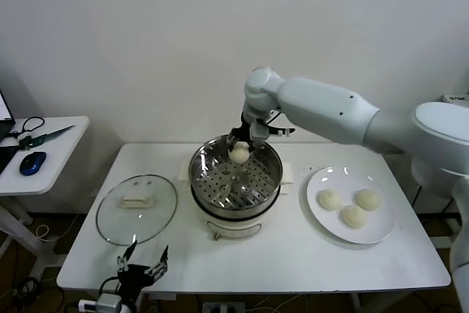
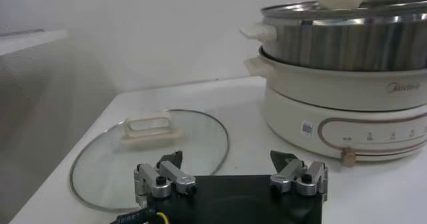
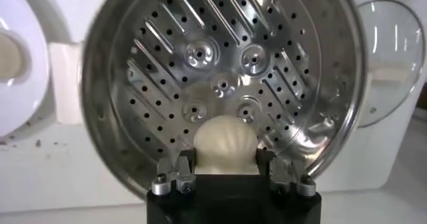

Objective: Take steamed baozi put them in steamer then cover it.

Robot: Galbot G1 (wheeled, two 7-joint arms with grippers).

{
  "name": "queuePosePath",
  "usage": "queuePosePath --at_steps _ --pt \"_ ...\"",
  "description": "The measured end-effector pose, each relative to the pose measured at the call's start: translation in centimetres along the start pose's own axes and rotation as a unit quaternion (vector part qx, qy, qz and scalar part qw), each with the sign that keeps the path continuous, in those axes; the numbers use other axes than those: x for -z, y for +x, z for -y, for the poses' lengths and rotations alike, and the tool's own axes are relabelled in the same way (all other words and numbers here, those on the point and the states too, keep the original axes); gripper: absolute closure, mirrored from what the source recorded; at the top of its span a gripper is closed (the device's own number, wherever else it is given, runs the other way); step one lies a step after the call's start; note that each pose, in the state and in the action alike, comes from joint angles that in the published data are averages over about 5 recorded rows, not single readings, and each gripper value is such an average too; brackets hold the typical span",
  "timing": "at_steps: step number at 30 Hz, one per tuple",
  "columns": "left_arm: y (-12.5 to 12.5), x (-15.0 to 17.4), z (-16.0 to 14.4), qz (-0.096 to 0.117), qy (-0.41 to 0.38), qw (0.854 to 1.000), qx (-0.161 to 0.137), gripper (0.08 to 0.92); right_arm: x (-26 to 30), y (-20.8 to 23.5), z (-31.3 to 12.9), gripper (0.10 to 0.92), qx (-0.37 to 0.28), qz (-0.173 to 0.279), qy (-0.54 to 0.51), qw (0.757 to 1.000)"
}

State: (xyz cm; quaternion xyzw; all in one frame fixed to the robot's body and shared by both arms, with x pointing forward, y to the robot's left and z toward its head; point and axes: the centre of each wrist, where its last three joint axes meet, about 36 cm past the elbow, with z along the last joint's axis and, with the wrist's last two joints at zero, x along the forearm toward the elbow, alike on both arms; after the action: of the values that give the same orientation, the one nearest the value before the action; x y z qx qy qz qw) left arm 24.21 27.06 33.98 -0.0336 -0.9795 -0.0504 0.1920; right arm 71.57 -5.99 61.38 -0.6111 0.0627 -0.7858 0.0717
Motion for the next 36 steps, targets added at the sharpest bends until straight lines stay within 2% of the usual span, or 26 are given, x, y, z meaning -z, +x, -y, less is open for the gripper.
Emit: queuePosePath --at_steps 8,14,20,24,29,33,36 --pt "-0.4 -0.2 -0.3 0.002 -0.001 1.0 0.002 0.177 -0.2 -2.1 -0.1 0.389 0.002 0.002 -0.007 1.0" --pt "-0.5 -0.3 -0.2 0.002 0.001 1.0 0.002 0.177 -0.2 -2.9 0.1 0.243 -0.003 0.006 -0.007 1.0" --pt "-0.5 -0.6 -0.1 0.001 0.001 1.0 0.004 0.177 -0.5 -2.0 0.1 0.201 -0.011 0.01 -0.011 1.0" --pt "-0.4 -0.6 0.1 0.001 0.002 1.0 0.004 0.177 -1.3 0.7 -0.2 0.2 -0.006 0.013 -0.022 1.0" --pt "-0.2 -0.4 0.3 0.002 0.002 1.0 0.002 0.177 -2.9 6.3 -2.1 0.2 0.01 0.017 -0.074 0.997" --pt "-0.1 -0.3 0.6 0.004 0.002 1.0 0.0 0.177 -3.6 10.9 -5.8 0.2 0.015 0.023 -0.162 0.986" --pt "0.0 -0.2 0.7 0.006 0.003 1.0 0.0 0.177 -3.2 13.6 -9.9 0.2 0.021 0.022 -0.246 0.969"
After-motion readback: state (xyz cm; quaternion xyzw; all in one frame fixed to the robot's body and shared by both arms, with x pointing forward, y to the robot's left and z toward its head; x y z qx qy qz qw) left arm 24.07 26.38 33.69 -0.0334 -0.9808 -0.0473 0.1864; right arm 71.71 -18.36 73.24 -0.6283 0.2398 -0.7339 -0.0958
